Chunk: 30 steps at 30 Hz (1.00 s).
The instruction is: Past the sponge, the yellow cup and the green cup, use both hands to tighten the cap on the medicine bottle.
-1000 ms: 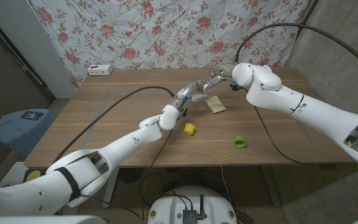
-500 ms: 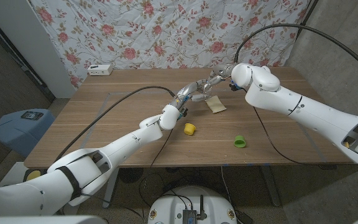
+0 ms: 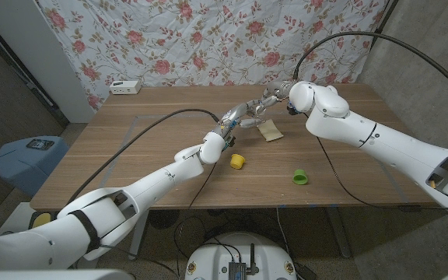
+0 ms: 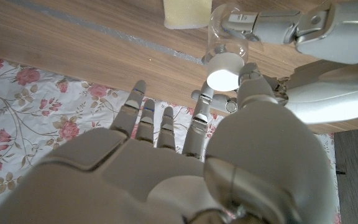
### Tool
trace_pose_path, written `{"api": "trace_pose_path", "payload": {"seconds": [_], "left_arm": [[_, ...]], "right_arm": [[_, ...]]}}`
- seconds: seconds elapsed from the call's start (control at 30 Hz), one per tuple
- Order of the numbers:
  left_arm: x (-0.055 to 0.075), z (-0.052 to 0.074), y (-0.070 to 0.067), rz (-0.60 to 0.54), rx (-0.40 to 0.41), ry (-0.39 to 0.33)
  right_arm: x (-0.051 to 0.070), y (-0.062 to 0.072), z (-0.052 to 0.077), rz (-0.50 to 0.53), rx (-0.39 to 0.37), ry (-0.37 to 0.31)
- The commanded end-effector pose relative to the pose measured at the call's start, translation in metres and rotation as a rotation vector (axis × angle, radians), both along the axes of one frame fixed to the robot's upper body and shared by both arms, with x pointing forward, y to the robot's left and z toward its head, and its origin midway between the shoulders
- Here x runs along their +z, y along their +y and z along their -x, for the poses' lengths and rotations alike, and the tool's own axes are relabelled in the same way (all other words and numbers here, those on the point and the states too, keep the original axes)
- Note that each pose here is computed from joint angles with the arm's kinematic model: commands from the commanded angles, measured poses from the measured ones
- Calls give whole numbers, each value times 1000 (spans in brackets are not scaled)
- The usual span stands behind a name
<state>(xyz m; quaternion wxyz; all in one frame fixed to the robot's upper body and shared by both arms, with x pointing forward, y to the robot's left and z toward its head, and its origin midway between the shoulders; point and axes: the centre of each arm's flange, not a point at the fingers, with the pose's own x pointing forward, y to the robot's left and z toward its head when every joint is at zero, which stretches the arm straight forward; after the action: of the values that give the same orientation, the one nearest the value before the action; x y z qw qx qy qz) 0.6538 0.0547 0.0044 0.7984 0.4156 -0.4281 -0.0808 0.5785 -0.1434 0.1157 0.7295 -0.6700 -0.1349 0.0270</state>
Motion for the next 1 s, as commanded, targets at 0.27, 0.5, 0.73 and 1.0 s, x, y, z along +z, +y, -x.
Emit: {"api": "trace_pose_path", "payload": {"seconds": [0.27, 0.5, 0.73, 1.0], "left_arm": [[-1, -1, 4, 4, -5, -2], [-2, -2, 4, 9, -5, 1], [-3, 0, 2, 13, -5, 2], [-4, 2, 1, 12, -14, -4]], "right_arm": [[-4, 2, -2, -7, -15, -17], [-5, 3, -2, -7, -17, -27], [-6, 3, -3, -18, -14, -34], [-9, 0, -2, -32, -16, -41]]}}
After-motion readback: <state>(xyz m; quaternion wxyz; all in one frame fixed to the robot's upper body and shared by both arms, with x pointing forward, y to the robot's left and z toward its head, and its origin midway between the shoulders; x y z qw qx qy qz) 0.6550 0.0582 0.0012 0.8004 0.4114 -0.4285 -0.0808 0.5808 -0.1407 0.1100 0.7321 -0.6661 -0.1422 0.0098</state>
